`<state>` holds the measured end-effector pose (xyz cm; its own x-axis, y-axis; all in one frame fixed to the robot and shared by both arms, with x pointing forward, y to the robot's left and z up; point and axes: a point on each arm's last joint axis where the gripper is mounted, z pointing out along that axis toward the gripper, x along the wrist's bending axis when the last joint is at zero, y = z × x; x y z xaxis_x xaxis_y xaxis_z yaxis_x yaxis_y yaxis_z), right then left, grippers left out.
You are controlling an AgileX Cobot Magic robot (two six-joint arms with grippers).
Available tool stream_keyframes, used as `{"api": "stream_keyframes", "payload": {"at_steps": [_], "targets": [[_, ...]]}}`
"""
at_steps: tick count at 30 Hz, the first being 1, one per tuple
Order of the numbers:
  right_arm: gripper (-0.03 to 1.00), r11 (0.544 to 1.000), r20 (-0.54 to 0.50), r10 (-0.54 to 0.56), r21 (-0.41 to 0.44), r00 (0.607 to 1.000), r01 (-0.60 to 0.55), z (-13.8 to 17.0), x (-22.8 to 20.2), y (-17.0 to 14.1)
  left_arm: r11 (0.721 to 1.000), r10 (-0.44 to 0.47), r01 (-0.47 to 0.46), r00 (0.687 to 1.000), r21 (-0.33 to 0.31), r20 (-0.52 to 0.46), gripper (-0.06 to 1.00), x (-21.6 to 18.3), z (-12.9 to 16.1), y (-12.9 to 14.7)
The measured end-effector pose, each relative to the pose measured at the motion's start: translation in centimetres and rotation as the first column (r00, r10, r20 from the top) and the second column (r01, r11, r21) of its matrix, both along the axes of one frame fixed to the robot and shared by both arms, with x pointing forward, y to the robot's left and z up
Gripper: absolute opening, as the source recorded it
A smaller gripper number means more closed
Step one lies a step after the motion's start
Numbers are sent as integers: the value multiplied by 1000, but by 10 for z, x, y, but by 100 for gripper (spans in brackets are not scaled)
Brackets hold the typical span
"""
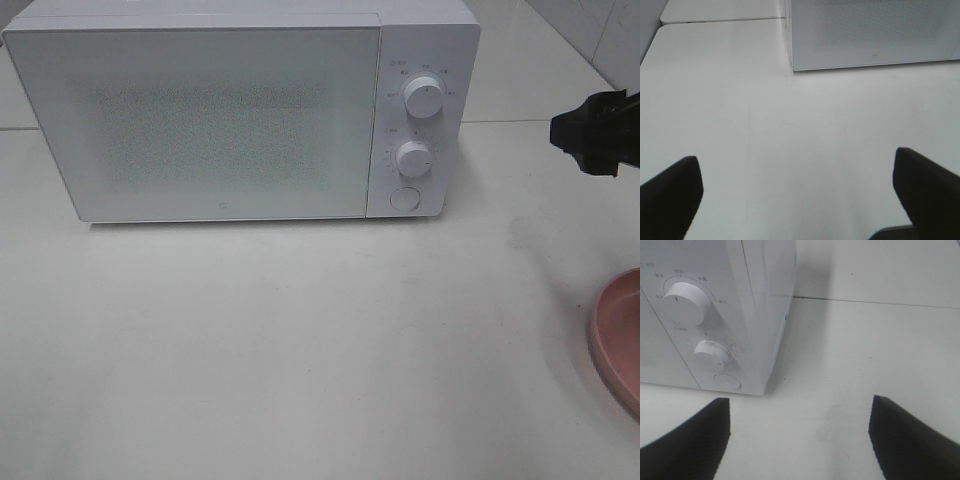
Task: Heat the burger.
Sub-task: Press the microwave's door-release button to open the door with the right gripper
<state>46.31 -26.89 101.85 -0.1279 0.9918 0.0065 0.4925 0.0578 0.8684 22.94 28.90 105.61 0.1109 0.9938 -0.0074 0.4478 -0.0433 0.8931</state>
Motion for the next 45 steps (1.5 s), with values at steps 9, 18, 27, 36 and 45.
{"api": "stream_keyframes", "payload": {"at_steps": [9,18,27,36,45], "targets": [[75,1000,60,11,15,998,-12,-19,25,5,1000,0,0,1000,0,0,96,0,0,0],[75,999,197,21,44,980,-30,-35,45,9,1000,0,0,1000,0,0,96,0,0,0],[75,995,364,-3,94,932,-34,-55,35,8,1000,0,0,1000,0,0,96,0,0,0],[75,997,367,-56,73,928,31,-80,22,24,1000,0,0,1000,0,0,96,0,0,0],[75,996,283,-76,76,956,57,-103,10,58,1000,0,0,1000,0,0,96,0,0,0]]}}
